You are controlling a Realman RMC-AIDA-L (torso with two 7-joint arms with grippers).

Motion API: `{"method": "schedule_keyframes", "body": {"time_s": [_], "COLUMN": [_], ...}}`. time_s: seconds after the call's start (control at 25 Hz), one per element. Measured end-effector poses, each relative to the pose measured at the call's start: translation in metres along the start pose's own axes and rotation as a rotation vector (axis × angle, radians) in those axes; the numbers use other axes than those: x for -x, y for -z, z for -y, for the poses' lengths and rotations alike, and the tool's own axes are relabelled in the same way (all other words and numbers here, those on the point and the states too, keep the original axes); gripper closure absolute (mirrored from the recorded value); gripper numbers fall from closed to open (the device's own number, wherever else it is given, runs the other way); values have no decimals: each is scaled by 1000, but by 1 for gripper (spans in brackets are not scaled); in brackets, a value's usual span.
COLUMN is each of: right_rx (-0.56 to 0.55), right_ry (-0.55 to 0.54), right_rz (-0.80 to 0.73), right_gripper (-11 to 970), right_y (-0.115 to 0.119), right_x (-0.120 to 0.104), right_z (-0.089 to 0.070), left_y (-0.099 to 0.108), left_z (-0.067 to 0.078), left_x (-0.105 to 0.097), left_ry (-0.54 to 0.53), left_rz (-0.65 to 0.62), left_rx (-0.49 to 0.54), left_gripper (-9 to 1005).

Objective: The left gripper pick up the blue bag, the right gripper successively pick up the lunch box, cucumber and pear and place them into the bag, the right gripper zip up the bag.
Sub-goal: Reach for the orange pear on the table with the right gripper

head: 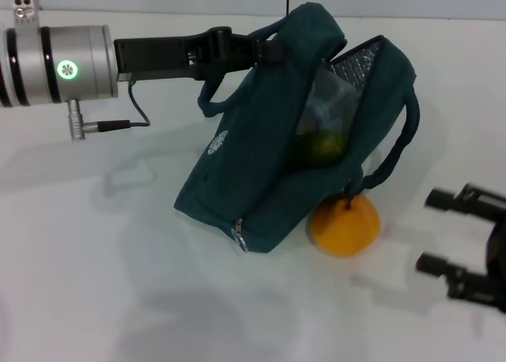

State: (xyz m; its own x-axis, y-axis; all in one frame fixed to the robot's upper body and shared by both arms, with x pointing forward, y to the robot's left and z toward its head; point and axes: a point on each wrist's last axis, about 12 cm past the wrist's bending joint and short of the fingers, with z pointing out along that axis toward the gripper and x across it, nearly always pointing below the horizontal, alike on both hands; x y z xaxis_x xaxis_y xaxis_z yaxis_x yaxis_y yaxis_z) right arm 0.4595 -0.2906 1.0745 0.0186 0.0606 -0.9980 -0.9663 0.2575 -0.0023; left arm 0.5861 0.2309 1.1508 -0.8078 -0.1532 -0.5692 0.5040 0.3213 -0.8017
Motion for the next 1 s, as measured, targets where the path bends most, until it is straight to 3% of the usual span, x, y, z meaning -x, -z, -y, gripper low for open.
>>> {"method": "schedule_keyframes", "body": {"time_s": [0.2,0.64,1.0], "right_rx": [13,-45,-63], "right_ry": [-38,-18,5], "right_rz": [-59,-110,-137], "right_gripper": [251,389,385], "right_y": [-9,-22,-32], "right_x": [-14,-17,-16], "right_z": [-5,14,28], "left_y": [2,4,4], "left_z": [-4,-7,-8], "left_x": [-1,-5,-6], "left_ry": [-9,-5,-2], "left_rz": [20,25,25], "left_rx": [22,29,26], "left_gripper": [936,936,936]}}
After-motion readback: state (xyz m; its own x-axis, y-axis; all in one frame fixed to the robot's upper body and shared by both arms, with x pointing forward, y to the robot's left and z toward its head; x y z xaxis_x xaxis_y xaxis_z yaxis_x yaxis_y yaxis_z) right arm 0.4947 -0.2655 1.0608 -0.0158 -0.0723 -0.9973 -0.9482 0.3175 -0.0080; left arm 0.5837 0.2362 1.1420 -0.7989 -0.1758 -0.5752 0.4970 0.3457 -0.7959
